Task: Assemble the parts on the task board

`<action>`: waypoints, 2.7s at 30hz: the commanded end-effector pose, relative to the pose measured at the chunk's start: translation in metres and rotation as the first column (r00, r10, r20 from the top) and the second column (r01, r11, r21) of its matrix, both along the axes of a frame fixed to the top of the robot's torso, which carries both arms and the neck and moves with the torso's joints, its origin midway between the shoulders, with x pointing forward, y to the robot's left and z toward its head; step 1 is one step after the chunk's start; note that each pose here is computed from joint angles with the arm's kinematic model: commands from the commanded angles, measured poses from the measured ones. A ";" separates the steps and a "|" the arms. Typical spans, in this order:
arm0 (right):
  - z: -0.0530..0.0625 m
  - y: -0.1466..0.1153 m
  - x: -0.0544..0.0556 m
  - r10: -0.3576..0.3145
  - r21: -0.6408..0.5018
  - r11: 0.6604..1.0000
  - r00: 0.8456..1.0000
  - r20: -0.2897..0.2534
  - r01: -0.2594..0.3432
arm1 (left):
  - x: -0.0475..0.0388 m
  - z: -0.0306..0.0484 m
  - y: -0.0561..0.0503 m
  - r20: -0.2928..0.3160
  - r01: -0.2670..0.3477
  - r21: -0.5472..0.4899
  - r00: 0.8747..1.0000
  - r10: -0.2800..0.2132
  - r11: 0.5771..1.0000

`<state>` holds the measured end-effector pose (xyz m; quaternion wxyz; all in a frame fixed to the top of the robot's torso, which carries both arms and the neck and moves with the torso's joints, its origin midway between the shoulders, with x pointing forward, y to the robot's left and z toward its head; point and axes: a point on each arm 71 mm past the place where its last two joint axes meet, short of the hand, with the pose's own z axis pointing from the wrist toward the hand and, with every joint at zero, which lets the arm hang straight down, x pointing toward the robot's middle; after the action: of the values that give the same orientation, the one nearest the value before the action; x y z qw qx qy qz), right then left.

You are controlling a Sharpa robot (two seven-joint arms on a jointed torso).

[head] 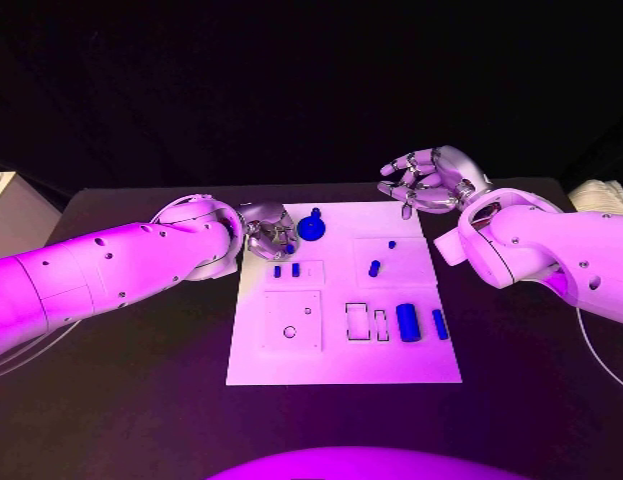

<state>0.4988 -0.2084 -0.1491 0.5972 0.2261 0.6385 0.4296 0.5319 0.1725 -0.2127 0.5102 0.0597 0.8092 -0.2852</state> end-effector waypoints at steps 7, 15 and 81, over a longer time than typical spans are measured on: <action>0.001 0.000 0.000 0.007 -0.001 1.000 1.000 0.011 -0.007 | 0.0003 -0.0012 0.003 -0.009 -0.013 0.005 1.000 0.013 1.000; 0.000 -0.001 0.000 0.006 -0.003 1.000 1.000 0.007 -0.006 | 0.0011 -0.0014 0.006 -0.012 -0.024 0.009 1.000 0.024 1.000; -0.061 0.012 0.005 0.282 -0.838 0.523 0.959 -0.004 -0.157 | -0.0287 0.0440 0.111 -0.362 -0.381 -0.882 0.925 0.116 0.279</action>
<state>0.5074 -0.1992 -0.2034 0.6278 -0.1798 0.7385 0.1677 0.5036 0.2835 -0.1704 0.3983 -0.4064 0.5524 -0.6092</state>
